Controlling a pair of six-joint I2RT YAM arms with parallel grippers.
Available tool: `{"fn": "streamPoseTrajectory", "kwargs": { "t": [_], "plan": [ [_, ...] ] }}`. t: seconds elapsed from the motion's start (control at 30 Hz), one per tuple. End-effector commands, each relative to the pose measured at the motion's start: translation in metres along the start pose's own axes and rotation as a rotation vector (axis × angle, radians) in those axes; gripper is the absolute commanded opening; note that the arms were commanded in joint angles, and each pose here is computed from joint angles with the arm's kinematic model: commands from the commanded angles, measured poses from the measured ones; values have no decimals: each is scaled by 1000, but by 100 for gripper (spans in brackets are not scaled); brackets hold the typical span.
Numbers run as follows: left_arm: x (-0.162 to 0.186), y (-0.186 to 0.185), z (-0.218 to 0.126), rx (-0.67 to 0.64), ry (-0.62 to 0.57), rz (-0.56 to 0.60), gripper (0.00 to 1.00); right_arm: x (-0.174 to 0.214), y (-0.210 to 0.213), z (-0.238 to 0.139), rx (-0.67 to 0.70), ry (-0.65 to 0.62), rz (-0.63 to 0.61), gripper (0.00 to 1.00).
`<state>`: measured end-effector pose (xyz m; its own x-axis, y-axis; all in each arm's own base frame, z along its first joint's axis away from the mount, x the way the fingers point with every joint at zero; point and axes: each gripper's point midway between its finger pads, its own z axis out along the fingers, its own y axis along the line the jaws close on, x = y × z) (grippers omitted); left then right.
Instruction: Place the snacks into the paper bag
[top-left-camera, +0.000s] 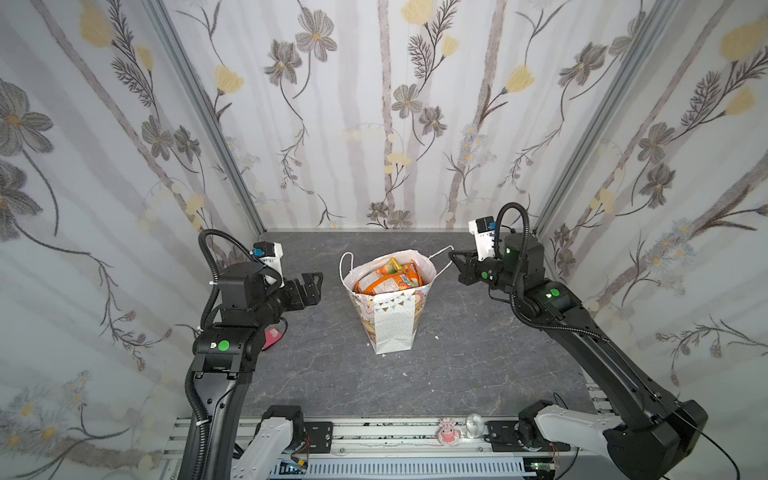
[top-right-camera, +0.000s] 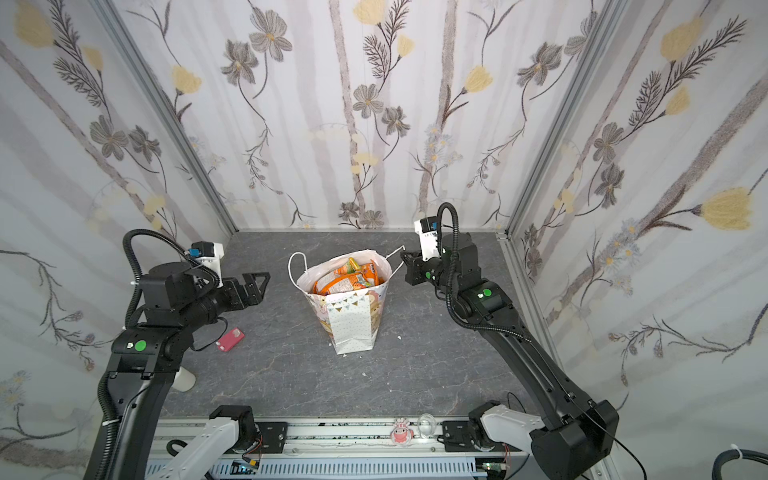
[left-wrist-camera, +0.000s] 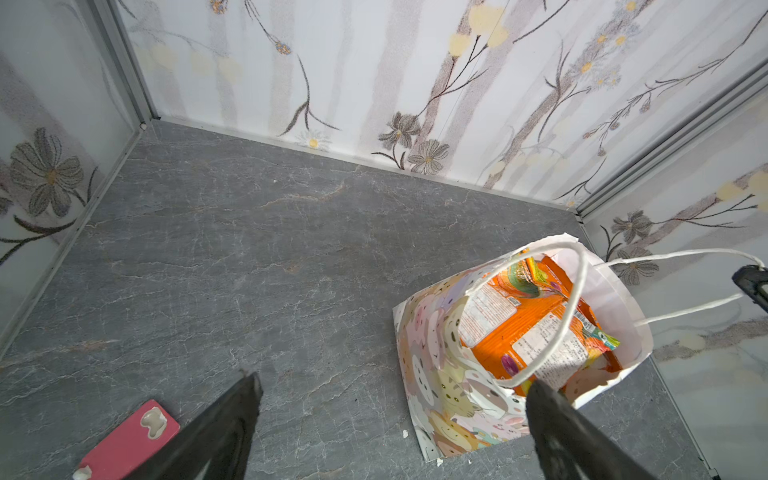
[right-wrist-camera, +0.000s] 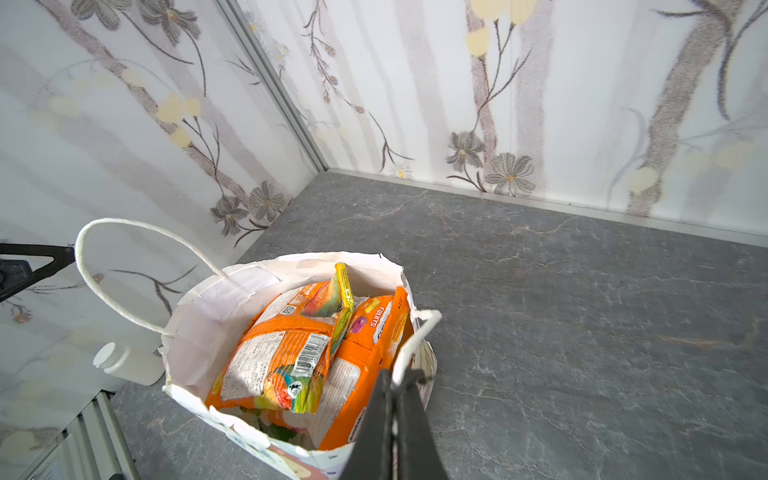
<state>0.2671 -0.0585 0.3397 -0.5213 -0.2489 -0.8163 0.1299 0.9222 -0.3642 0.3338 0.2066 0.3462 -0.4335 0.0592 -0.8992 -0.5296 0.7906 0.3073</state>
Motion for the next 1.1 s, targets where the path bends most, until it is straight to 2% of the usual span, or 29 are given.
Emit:
{"fn": "streamPoseTrajectory", "kwargs": {
  "t": [0.0, 0.13, 0.17, 0.23, 0.33, 0.43, 0.6, 0.73, 0.83, 0.97, 1.07],
  "plan": [
    [-7, -2, 5, 18, -25, -11, 100, -15, 0, -8, 0, -61, -21, 0],
    [-7, 2, 10, 1, -33, -15, 100, -9, -5, -8, 14, -48, -23, 0],
    [-7, 4, 11, -10, -32, -15, 100, -8, -6, -7, 18, -44, -25, 7],
    [-6, 13, 14, -49, -38, -12, 100, -11, -6, -11, 25, -42, -31, 39],
    [-7, 30, 21, -129, -68, -25, 100, -16, -10, -27, 78, -46, -33, 62],
    [-8, 48, 29, -200, -129, -45, 100, -14, -23, -50, 179, -56, -31, 79],
    [-1, 93, 36, -385, -250, -126, 100, 11, -81, -95, 502, -65, 35, 90],
    [17, 120, 42, -440, -382, -185, 100, 33, -134, -135, 777, -173, 121, 100],
    [44, 141, 59, -476, -424, -201, 100, 61, -162, -137, 861, -243, 148, 100],
    [85, 177, 69, -597, -458, -181, 100, 111, -208, -130, 1000, -246, 136, 100],
    [102, 185, 74, -590, -495, -161, 100, 135, -227, -129, 1043, -321, 137, 100]
  ]
}}
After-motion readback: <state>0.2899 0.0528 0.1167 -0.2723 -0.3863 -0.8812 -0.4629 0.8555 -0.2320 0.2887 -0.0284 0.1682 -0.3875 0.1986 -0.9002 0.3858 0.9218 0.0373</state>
